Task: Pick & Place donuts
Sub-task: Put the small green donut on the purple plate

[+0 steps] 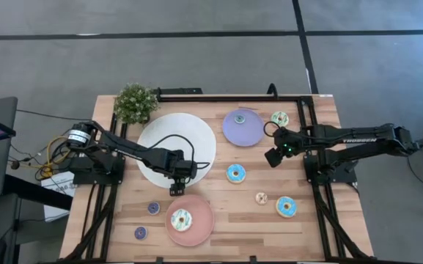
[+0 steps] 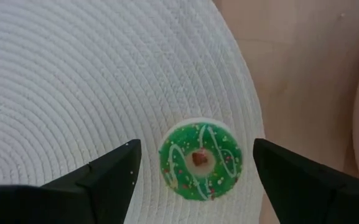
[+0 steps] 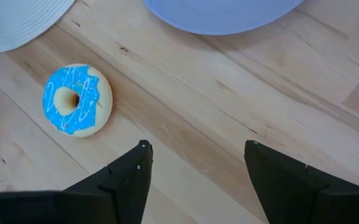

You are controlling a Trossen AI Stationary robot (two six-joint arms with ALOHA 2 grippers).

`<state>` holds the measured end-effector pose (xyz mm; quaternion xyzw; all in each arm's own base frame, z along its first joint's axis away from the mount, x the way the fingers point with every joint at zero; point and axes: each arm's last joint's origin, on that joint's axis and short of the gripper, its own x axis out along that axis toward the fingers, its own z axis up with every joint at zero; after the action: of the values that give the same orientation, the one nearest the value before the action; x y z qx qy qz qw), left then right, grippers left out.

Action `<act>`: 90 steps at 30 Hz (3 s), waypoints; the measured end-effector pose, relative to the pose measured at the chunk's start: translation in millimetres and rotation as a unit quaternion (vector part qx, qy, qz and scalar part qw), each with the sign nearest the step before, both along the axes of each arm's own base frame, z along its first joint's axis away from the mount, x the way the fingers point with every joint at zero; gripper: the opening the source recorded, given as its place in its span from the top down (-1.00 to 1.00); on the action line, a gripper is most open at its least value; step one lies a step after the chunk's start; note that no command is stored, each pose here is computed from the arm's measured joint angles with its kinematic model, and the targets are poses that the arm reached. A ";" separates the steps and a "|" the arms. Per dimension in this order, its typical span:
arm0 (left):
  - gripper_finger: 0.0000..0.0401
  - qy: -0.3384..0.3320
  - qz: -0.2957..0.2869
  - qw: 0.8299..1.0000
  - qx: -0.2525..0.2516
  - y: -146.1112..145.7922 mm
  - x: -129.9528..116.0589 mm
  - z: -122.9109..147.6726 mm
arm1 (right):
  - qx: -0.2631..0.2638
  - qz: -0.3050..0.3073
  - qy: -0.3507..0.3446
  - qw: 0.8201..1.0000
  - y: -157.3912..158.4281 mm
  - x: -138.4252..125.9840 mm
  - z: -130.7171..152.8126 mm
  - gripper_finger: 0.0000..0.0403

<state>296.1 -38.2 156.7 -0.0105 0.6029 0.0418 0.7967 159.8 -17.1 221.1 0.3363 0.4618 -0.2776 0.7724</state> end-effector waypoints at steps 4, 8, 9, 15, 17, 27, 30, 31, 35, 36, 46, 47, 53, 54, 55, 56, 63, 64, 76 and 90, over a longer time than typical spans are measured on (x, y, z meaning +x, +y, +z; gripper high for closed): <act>-0.52 0.015 -0.001 1.000 -0.012 -0.9 0.6 -6.3 | -0.001 0.000 -0.007 1.000 -0.1 1.2 0.5 -0.22; -0.52 0.023 0.006 1.000 -0.012 -0.9 1.4 -10.9 | -0.001 0.000 -0.007 1.000 -0.1 1.4 0.6 -0.22; -0.52 0.024 0.007 1.000 -0.012 -0.9 1.6 -12.0 | -0.001 0.000 -0.007 1.000 -0.1 1.4 0.6 -0.22; -0.52 0.024 0.008 1.000 -0.013 -1.0 2.3 -12.9 | -0.001 -0.001 -0.009 1.000 -0.2 1.8 0.7 -0.22; -0.52 0.025 0.008 1.000 -0.013 -1.0 2.4 -13.4 | -0.001 0.000 -0.009 1.000 -0.2 1.8 0.7 -0.22; -0.52 0.027 0.010 0.999 -0.016 -1.2 2.3 -13.6 | -0.001 0.000 -0.009 1.000 -0.2 1.8 0.7 -0.22; -0.52 0.027 0.010 0.999 -0.016 -1.2 2.3 -13.7 | -0.001 0.000 -0.009 1.000 -0.2 1.8 0.7 -0.22; -0.51 0.027 0.010 0.999 -0.016 -1.2 2.3 -13.7 | -0.001 0.000 -0.009 1.000 -0.2 1.7 0.7 -0.22; -0.39 0.027 0.013 0.999 -0.018 -1.3 2.3 -13.6 | -0.001 0.001 -0.009 1.000 -0.2 1.7 0.7 -0.22; -0.34 0.027 0.015 0.999 -0.021 -1.5 2.2 -13.7 | -0.001 0.001 -0.009 1.000 -0.2 1.7 0.7 -0.22; -0.01 0.029 0.026 0.999 -0.030 -1.7 2.1 -13.9 | -0.005 0.009 -0.008 1.000 -0.2 1.7 0.7 -0.22; -0.01 0.029 0.029 0.999 -0.031 -1.7 2.1 -13.9 | -0.007 0.012 -0.008 1.000 -0.2 1.7 0.7 -0.22; 0.00 0.034 0.049 0.998 -0.035 -2.0 4.0 -10.0 | -0.009 0.016 -0.007 1.000 -0.2 1.7 0.7 -0.22; 0.00 0.033 0.054 0.997 -0.036 -2.0 5.6 -7.5 | -0.009 0.016 -0.007 1.000 -0.2 1.7 0.7 -0.22; 0.00 0.029 0.059 0.997 -0.038 -2.2 7.8 -4.6 | -0.009 0.016 -0.007 1.000 -0.2 1.7 0.7 -0.22; 0.00 0.023 0.063 0.997 -0.040 -2.5 10.1 -1.8 | -0.009 0.016 -0.007 1.000 -0.2 1.8 0.7 -0.22; 0.00 -0.029 0.078 0.995 -0.044 -3.4 30.7 25.7 | -0.009 0.016 -0.007 1.000 -0.2 1.8 0.7 -0.22; 0.00 -0.041 0.087 0.995 -0.041 -2.4 34.6 31.5 | -0.009 0.017 -0.007 1.000 -0.2 1.8 0.7 -0.22; 0.00 -0.206 0.166 0.964 0.032 67.6 76.8 115.3 | -0.013 0.016 -0.039 0.999 -0.7 7.3 3.7 -0.22; 0.00 -0.218 0.137 0.966 0.021 160.7 128.1 93.2 | 0.003 -0.020 -0.095 0.995 -1.5 16.1 8.7 -0.22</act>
<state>424.3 122.5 249.9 -0.0848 0.4063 0.1604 0.8956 176.0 -18.6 229.8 0.3724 0.3805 -0.2587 0.8060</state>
